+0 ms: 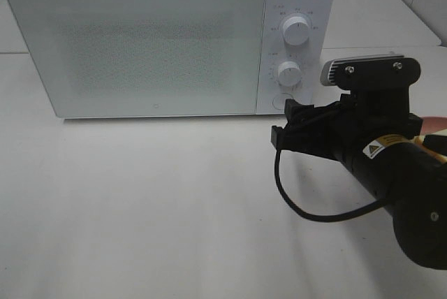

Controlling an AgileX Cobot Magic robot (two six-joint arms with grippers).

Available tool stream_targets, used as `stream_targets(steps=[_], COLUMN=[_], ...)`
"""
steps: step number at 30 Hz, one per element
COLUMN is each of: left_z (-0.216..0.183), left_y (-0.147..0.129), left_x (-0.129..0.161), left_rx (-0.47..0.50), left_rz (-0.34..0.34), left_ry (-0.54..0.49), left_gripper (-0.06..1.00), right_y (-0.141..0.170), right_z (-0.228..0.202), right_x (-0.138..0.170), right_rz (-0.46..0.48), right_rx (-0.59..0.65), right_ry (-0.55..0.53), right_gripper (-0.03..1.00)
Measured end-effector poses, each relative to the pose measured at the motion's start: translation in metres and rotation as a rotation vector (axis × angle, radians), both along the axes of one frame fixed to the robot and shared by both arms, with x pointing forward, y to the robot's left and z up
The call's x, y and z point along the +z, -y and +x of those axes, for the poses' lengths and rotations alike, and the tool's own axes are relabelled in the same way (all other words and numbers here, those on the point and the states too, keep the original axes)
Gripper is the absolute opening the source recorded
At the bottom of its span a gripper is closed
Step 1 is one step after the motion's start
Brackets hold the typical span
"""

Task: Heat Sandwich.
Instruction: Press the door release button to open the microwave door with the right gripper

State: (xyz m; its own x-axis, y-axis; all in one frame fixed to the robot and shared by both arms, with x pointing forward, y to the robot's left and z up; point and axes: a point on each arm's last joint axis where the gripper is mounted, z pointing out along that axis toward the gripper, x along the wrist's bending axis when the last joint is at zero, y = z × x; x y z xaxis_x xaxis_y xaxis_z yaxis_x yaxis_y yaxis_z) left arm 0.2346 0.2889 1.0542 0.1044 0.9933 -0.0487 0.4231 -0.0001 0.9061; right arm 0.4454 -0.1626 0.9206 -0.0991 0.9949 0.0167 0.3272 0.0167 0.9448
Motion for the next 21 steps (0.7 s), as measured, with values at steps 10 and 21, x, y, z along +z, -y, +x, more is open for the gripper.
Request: stream_targets(steps=[10,21], left_z=[0.0,0.0], left_y=[0.0,0.0], left_x=[0.0,0.0], left_rx=[0.0,0.0], left_rz=[0.0,0.0], left_ry=[0.0,0.0], left_gripper=[0.99,0.99], right_y=[-0.007,-0.006], right_z=[-0.006,-0.007], right_x=[-0.009,-0.011], right_rz=[0.017,0.413], right_rx=[-0.01,-0.165], right_ry=[-0.032,-0.095], right_gripper=[0.77,0.76])
